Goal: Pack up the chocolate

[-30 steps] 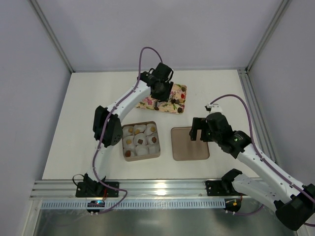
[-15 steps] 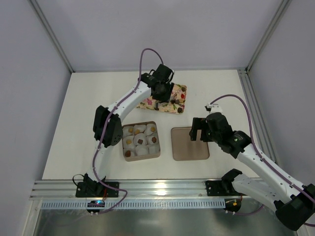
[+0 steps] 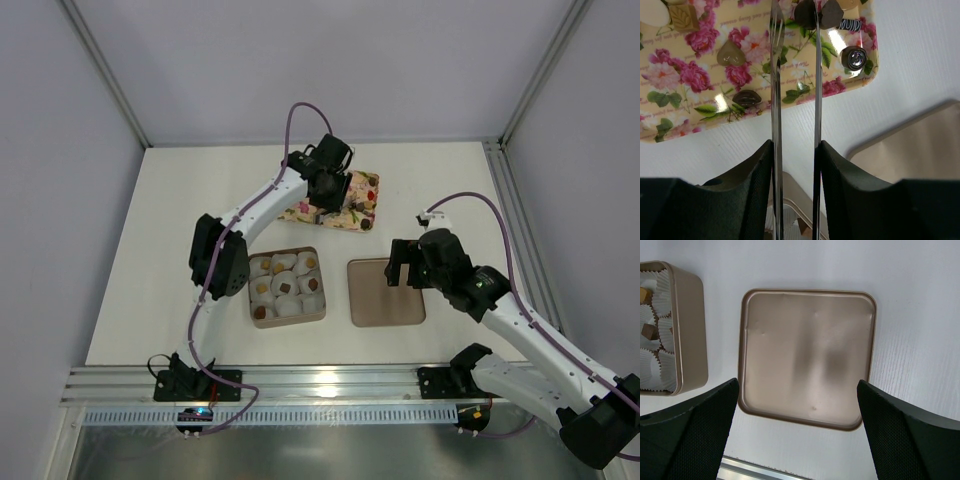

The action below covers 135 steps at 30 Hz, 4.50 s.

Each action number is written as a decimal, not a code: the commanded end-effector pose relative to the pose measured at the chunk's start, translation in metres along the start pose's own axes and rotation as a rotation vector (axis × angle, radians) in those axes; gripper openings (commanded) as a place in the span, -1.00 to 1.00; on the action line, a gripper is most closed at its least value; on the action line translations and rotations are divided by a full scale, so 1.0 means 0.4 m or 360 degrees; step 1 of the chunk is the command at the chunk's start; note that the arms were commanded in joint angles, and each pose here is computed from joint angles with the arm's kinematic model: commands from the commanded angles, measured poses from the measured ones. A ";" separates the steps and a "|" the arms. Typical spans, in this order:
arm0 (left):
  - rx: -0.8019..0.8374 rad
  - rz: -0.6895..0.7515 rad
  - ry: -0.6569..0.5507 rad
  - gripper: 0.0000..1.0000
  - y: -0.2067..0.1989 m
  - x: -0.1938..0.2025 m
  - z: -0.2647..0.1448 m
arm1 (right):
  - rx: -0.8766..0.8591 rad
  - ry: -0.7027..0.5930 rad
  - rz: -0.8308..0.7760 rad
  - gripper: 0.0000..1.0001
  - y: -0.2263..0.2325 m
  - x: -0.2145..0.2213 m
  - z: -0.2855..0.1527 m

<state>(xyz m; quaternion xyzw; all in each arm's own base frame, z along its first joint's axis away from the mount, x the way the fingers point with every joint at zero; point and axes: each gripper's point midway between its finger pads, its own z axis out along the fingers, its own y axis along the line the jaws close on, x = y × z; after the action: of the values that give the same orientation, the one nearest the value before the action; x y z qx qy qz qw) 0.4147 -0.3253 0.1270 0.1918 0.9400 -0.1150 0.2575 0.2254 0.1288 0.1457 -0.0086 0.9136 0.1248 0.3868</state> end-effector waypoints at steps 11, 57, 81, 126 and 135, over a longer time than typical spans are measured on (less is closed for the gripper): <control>0.0098 0.0012 0.0018 -0.27 -0.030 -0.005 0.015 | 0.0003 -0.0052 0.0015 1.00 -0.003 -0.016 0.000; -0.0031 0.0103 0.0099 -0.28 0.005 0.001 -0.077 | -0.0018 -0.0051 0.0024 0.99 0.005 -0.024 0.002; 0.0007 0.0138 0.0145 -0.19 -0.021 0.013 -0.092 | -0.0016 -0.0042 0.0027 0.99 0.004 -0.018 0.003; -0.0059 0.0089 -0.0094 -0.57 0.002 -0.025 -0.326 | -0.0050 -0.0044 0.0032 0.99 0.023 -0.028 0.028; -0.0026 0.0056 -0.0077 -0.58 0.024 0.093 -0.454 | -0.0093 -0.0027 0.0030 1.00 0.048 -0.038 0.058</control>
<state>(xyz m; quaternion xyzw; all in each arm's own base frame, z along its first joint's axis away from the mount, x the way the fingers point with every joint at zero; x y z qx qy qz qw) 0.3267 -0.2569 0.2335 0.2104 0.9382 -0.0873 0.2607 0.2393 0.1424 0.1344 -0.0120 0.9171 0.1359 0.3745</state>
